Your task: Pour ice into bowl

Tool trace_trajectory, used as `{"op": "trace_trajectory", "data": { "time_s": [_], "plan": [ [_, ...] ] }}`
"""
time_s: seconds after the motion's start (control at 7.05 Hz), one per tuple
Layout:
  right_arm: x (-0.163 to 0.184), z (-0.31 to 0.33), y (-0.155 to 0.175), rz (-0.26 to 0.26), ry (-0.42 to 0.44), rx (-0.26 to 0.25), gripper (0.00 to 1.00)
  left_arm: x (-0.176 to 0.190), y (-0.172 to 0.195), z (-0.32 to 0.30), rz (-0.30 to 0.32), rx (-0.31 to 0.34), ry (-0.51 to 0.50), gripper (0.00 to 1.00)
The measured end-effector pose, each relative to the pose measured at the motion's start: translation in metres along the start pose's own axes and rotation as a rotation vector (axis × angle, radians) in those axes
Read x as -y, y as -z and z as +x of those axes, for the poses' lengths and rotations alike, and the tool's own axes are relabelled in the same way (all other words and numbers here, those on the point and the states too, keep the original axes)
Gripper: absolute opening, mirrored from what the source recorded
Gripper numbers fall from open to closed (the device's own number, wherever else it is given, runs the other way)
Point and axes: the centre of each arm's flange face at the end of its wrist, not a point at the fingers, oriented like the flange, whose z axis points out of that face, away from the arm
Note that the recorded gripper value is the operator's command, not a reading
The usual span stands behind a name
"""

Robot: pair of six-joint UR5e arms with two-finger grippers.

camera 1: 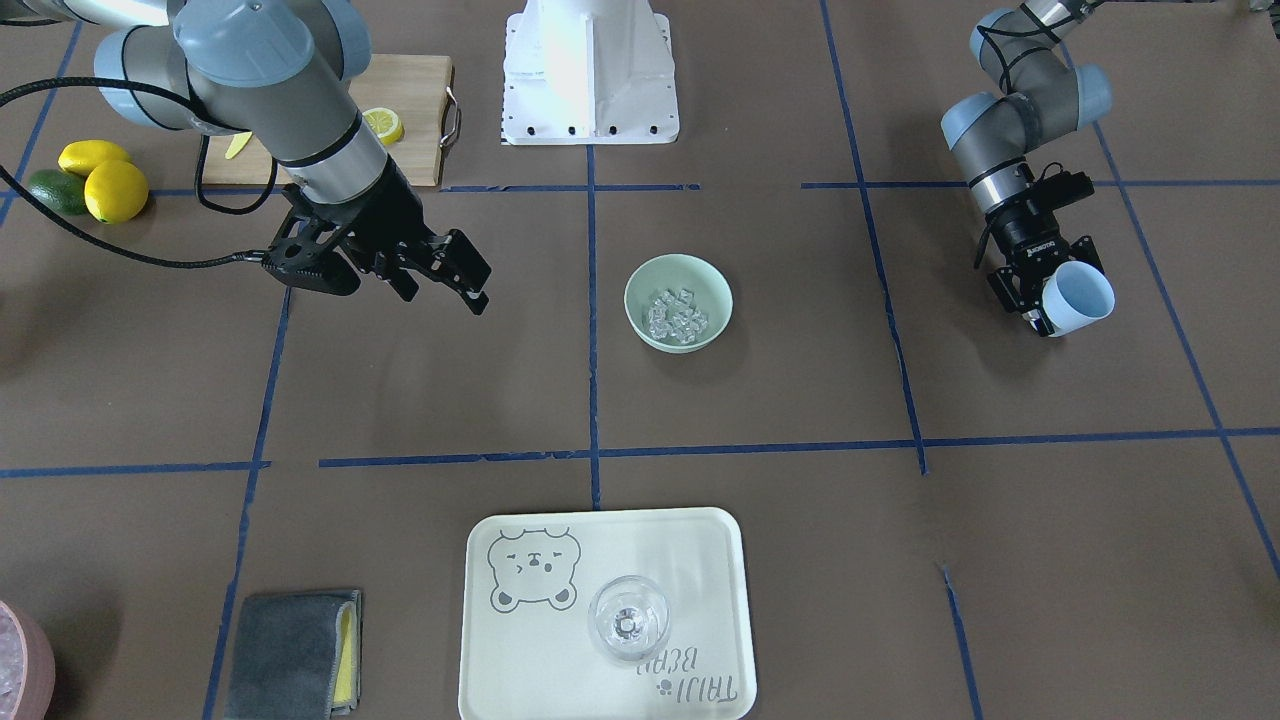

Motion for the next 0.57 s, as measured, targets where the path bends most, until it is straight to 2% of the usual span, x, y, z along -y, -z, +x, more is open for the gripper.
{"op": "trace_trajectory", "data": {
  "time_s": [0.14, 0.28, 0.43, 0.57],
  "plan": [
    [0.0000, 0.0000, 0.0000, 0.000, -0.001, 0.000, 1.00, -0.0002, 0.0005, 0.0045, -0.001, -0.002, 0.006, 0.04],
    [0.0000, -0.0003, 0.0001, 0.000, -0.001, 0.000, 1.00, 0.0001, 0.0006, 0.0088, -0.001, -0.004, 0.013, 0.25],
    [-0.0001, -0.0006, 0.0002, 0.000, -0.001, 0.001, 1.00, 0.0002, 0.0002, 0.0102, 0.000, -0.004, 0.014, 0.66],
    [-0.0001, -0.0007, 0.0003, 0.000, -0.001, 0.001, 1.00, 0.0001, -0.0003, 0.0098, 0.001, -0.003, 0.013, 0.99]
  ]
}}
